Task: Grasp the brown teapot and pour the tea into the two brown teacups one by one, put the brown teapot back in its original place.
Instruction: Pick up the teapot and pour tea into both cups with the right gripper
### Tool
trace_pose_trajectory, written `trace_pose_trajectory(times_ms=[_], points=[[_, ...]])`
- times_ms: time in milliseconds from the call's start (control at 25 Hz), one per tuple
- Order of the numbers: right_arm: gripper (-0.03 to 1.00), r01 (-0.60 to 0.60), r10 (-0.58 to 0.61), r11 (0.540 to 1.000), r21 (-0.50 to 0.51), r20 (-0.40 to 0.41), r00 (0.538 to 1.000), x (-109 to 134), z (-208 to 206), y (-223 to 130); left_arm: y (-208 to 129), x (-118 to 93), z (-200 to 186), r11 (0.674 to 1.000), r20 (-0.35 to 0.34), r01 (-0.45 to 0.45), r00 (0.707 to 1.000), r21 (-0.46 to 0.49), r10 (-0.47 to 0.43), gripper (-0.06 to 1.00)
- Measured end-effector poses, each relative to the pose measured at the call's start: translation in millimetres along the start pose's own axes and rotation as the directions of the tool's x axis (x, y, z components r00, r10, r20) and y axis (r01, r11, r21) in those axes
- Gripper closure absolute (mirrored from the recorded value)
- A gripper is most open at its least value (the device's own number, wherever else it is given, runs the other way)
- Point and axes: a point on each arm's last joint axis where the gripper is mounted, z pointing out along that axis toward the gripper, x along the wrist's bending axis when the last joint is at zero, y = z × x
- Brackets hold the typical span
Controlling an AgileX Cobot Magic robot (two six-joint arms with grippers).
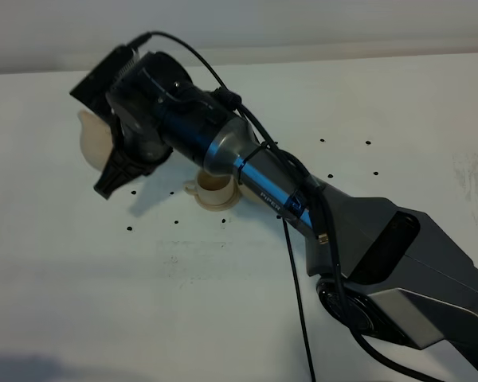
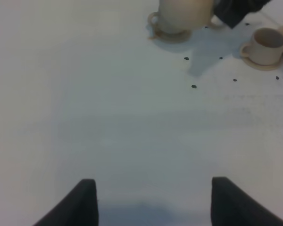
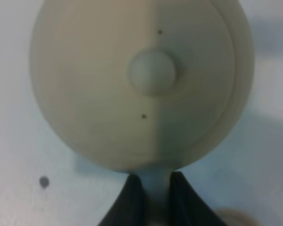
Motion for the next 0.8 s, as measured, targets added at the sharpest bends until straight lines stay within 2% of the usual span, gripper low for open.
trace_pose_trajectory(times_ms=[600, 800], points=[[0.88, 0.002, 0.000, 0.992, 0.123, -0.016, 1.000, 9.4, 28.9, -20.5, 0.0, 0.0, 0.0, 1.000, 0.000, 0.000, 1.000, 0.000, 0.000, 0.45], [0.88, 0.000, 0.001, 0.995, 0.104, -0.011, 1.000, 7.1, 18.0, -16.0, 0.0, 0.0, 0.0, 1.000, 0.000, 0.000, 1.000, 0.000, 0.000, 0.45]])
